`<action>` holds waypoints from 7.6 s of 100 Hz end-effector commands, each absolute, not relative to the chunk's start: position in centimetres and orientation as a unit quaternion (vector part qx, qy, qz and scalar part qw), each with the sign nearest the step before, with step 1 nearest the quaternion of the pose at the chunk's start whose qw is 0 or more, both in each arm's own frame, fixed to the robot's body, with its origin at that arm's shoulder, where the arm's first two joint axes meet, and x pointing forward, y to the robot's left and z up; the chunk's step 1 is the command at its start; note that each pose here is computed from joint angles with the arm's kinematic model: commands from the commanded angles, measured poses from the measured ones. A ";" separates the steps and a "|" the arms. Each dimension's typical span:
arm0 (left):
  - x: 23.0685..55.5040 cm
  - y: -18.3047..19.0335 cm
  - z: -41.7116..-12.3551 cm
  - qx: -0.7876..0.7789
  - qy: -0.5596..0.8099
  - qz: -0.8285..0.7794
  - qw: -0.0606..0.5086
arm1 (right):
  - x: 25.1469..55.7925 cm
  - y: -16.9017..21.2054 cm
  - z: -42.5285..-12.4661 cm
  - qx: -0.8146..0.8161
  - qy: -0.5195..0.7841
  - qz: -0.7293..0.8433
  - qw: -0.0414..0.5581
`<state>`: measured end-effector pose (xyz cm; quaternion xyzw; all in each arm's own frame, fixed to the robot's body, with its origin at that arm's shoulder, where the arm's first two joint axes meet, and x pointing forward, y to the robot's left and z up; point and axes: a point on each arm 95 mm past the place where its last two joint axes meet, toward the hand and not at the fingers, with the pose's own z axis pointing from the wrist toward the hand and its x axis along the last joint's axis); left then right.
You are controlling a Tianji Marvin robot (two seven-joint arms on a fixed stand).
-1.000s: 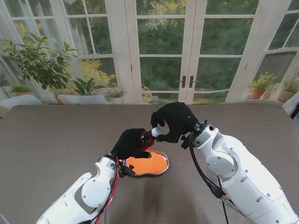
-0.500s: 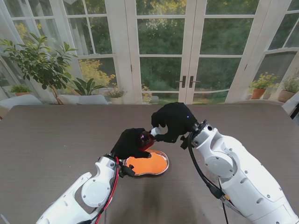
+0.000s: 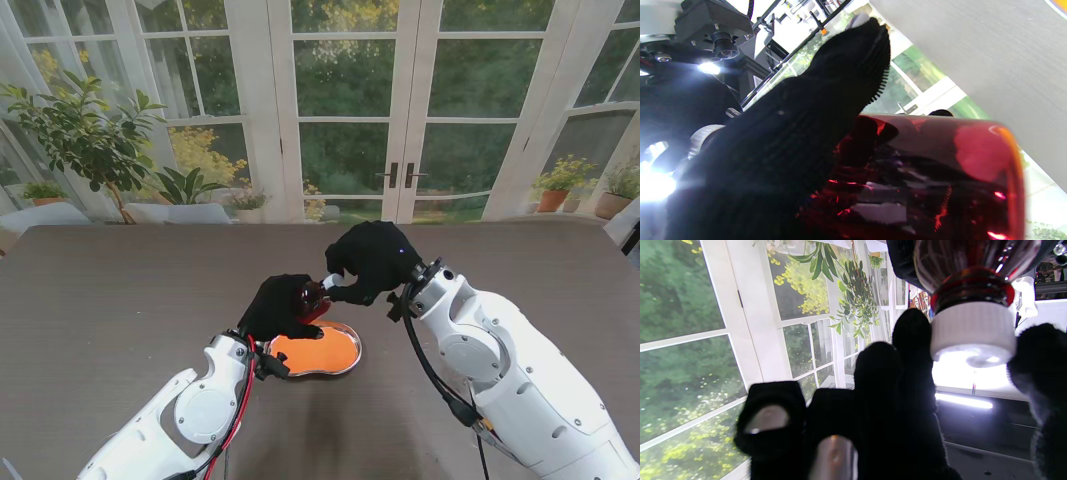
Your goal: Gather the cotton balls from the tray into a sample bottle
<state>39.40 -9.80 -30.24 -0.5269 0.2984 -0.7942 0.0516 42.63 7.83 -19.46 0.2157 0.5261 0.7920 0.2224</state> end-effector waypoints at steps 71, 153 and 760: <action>39.5 -10.3 -29.9 -0.523 0.298 -0.798 0.044 | 42.6 8.4 -19.7 0.209 0.550 0.773 0.235; 39.3 -10.1 -29.9 -0.524 0.298 -0.797 0.047 | 42.4 6.2 -17.6 0.181 0.518 0.808 0.216; 39.1 -10.2 -29.8 -0.523 0.304 -0.795 0.042 | 42.7 5.9 -19.0 0.152 0.546 0.794 0.220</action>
